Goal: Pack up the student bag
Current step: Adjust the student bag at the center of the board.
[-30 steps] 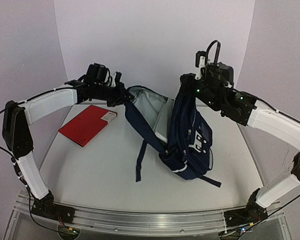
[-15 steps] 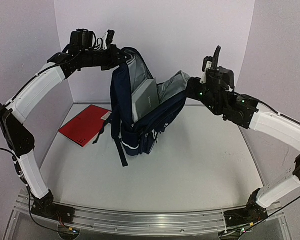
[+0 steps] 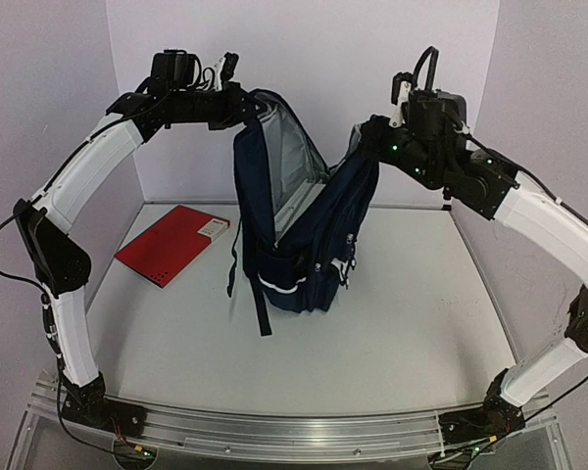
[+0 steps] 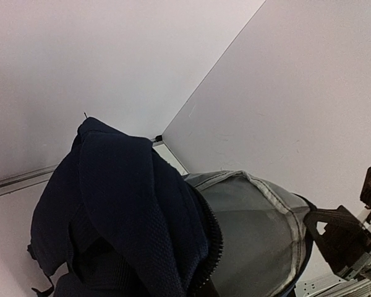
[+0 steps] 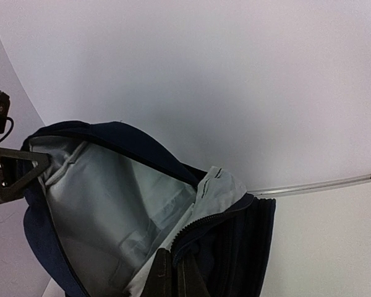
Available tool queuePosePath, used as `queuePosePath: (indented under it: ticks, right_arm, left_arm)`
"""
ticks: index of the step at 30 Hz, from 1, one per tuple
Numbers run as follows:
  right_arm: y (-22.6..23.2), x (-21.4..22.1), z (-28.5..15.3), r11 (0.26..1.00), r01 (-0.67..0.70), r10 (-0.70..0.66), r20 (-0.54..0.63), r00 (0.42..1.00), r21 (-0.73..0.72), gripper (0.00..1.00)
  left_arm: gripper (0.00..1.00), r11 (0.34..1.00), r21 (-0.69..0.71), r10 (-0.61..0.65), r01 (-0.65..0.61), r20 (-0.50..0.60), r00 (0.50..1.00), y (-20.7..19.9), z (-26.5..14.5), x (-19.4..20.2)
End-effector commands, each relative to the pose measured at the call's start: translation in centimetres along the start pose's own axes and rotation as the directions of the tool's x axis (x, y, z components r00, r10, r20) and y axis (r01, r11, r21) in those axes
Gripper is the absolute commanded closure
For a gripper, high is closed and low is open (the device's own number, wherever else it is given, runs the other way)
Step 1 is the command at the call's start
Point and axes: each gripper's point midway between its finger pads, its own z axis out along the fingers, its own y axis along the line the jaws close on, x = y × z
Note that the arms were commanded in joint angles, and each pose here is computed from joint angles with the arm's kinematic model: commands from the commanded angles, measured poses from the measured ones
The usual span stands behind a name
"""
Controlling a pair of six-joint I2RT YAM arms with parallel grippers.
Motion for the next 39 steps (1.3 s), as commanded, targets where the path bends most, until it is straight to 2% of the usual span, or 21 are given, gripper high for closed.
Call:
queuePosePath:
  ticks: [1, 6, 8, 10, 12, 14, 16, 18, 20, 24, 27, 29, 33, 34, 37, 39]
  right_arm:
    - [1.4, -10.5, -3.6, 0.991, -0.098, 0.118, 0.259, 0.959, -0.089, 1.00]
    - [-1.6, -2.8, -1.5, 0.996, -0.090, 0.085, 0.140, 0.986, 0.027, 1.00]
    - [-2.6, -0.9, -1.6, 0.993, -0.106, 0.100, 0.108, 0.989, 0.050, 1.00]
    - [-3.3, -0.1, -2.1, 0.991, -0.120, 0.114, 0.097, 0.989, 0.061, 1.00]
    - [-3.9, -0.6, -2.9, 0.989, -0.136, 0.128, 0.111, 0.986, 0.065, 1.00]
    - [-4.3, -1.7, -3.8, 0.987, -0.147, 0.137, 0.136, 0.981, 0.070, 1.00]
    - [-4.8, -2.7, -4.6, 0.985, -0.156, 0.142, 0.160, 0.977, 0.078, 1.00]
    - [-5.2, -3.3, -5.1, 0.983, -0.163, 0.145, 0.177, 0.973, 0.087, 1.00]
    - [-5.5, -3.4, -5.4, 0.982, -0.162, 0.142, 0.183, 0.973, 0.097, 1.00]
    - [-5.5, -3.0, -5.2, 0.983, -0.157, 0.138, 0.174, 0.975, 0.100, 1.00]
    - [-5.4, -2.8, -5.0, 0.983, -0.153, 0.135, 0.167, 0.977, 0.097, 1.00]
    - [-5.2, -2.6, -4.9, 0.984, -0.150, 0.133, 0.162, 0.978, 0.094, 1.00]
    - [-5.0, -2.4, -4.7, 0.986, -0.144, 0.130, 0.155, 0.979, 0.087, 1.00]
    - [-5.0, -2.4, -4.6, 0.986, -0.144, 0.130, 0.154, 0.980, 0.085, 1.00]
    - [-4.8, -2.4, -4.6, 0.986, -0.147, 0.134, 0.152, 0.979, 0.078, 1.00]
    - [-4.8, -2.4, -4.6, 0.986, -0.150, 0.137, 0.152, 0.979, 0.073, 1.00]
  left_arm:
    - [1.00, 0.985, 0.024, 0.165, -0.171, 0.161, 0.973, -3.2, -2.7, -4.7]
    - [1.00, 0.993, 0.050, 0.103, -0.106, 0.050, 0.993, -0.8, -0.8, -0.2]
    - [1.00, 0.996, 0.074, 0.060, -0.059, -0.017, 0.998, 0.1, 0.0, 2.1]
    - [0.94, 0.997, 0.076, 0.028, -0.023, -0.065, 0.997, 0.8, 0.4, 3.8]
    - [0.75, 0.998, 0.064, 0.019, -0.013, -0.088, 0.996, 1.1, 0.3, 4.6]
    - [0.47, 0.998, 0.055, 0.029, -0.023, -0.099, 0.995, 1.1, -0.2, 4.9]
    - [0.26, 0.998, 0.038, 0.049, -0.045, -0.107, 0.993, 1.1, -1.0, 5.2]
    - [0.09, 0.998, 0.012, 0.056, -0.055, -0.117, 0.992, 1.5, -2.1, 5.4]
    - [0.01, 0.999, -0.030, 0.036, -0.040, -0.125, 0.991, 3.3, -3.7, 5.6]
    - [0.00, 0.975, -0.222, -0.019, -0.007, -0.115, 0.993, 9.6, -7.3, 7.1]
    - [0.00, 0.901, -0.432, -0.100, 0.049, -0.097, 0.990, 16.3, -10.4, 9.6]
    - [0.00, 0.818, -0.565, -0.186, 0.111, -0.077, 0.979, 21.0, -12.4, 12.0]
    - [0.00, 0.567, -0.807, -0.322, 0.166, -0.032, 0.946, 28.4, -16.0, 17.9]
    - [0.00, 0.533, -0.815, -0.372, 0.227, 0.015, 0.928, 29.5, -16.6, 19.0]
    - [0.01, 0.501, -0.747, -0.504, 0.437, 0.159, 0.849, 30.9, -17.1, 21.6]
    - [0.03, 0.488, -0.680, -0.542, 0.547, 0.255, 0.801, 31.4, -17.5, 21.9]
